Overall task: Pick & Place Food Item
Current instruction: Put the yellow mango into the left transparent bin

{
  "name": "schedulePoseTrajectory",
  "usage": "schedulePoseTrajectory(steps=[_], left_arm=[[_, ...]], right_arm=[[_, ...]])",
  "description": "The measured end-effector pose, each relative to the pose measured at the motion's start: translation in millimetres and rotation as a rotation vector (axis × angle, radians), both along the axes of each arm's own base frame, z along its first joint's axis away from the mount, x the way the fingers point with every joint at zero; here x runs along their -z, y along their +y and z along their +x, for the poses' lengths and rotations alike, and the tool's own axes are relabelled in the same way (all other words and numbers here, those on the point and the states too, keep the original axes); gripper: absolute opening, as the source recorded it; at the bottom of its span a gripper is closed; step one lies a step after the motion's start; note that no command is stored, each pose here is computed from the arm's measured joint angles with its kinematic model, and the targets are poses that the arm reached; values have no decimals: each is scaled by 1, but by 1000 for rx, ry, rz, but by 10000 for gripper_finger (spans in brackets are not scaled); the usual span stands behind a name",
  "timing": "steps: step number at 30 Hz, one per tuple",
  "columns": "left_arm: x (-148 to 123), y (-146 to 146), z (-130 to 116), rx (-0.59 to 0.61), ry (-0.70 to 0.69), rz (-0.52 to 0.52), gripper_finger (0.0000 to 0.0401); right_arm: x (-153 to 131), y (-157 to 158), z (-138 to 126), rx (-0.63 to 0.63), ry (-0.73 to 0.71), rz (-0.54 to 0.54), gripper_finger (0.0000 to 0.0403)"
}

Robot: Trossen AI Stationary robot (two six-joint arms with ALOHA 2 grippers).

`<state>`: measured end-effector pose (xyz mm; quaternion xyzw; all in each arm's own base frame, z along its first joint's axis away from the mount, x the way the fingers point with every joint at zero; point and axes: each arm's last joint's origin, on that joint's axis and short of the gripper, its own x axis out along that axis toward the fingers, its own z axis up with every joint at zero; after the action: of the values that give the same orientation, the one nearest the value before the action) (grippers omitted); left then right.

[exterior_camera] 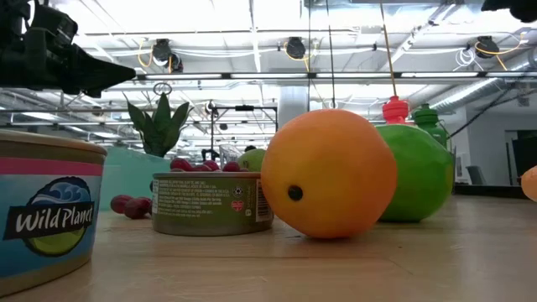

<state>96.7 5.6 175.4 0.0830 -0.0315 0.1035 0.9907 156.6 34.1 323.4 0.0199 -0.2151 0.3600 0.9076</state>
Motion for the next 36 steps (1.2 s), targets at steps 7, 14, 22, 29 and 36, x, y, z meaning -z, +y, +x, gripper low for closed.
schedulePoseTrajectory(steps=[7, 14, 22, 29, 36], left_arm=[[0, 0, 0, 0, 0, 0, 42], [0, 0, 0, 0, 0, 0, 42], [0, 0, 0, 0, 0, 0, 42], [0, 0, 0, 0, 0, 0, 42], [0, 0, 0, 0, 0, 0, 42]], right_arm=[[-23, 51, 37, 105, 228, -78, 272], [-26, 101, 78, 593, 786, -254, 272], [25, 114, 80, 805, 1626, -204, 272], [76, 108, 60, 916, 2085, -211, 272], [119, 99, 40, 1002, 2299, -105, 272]])
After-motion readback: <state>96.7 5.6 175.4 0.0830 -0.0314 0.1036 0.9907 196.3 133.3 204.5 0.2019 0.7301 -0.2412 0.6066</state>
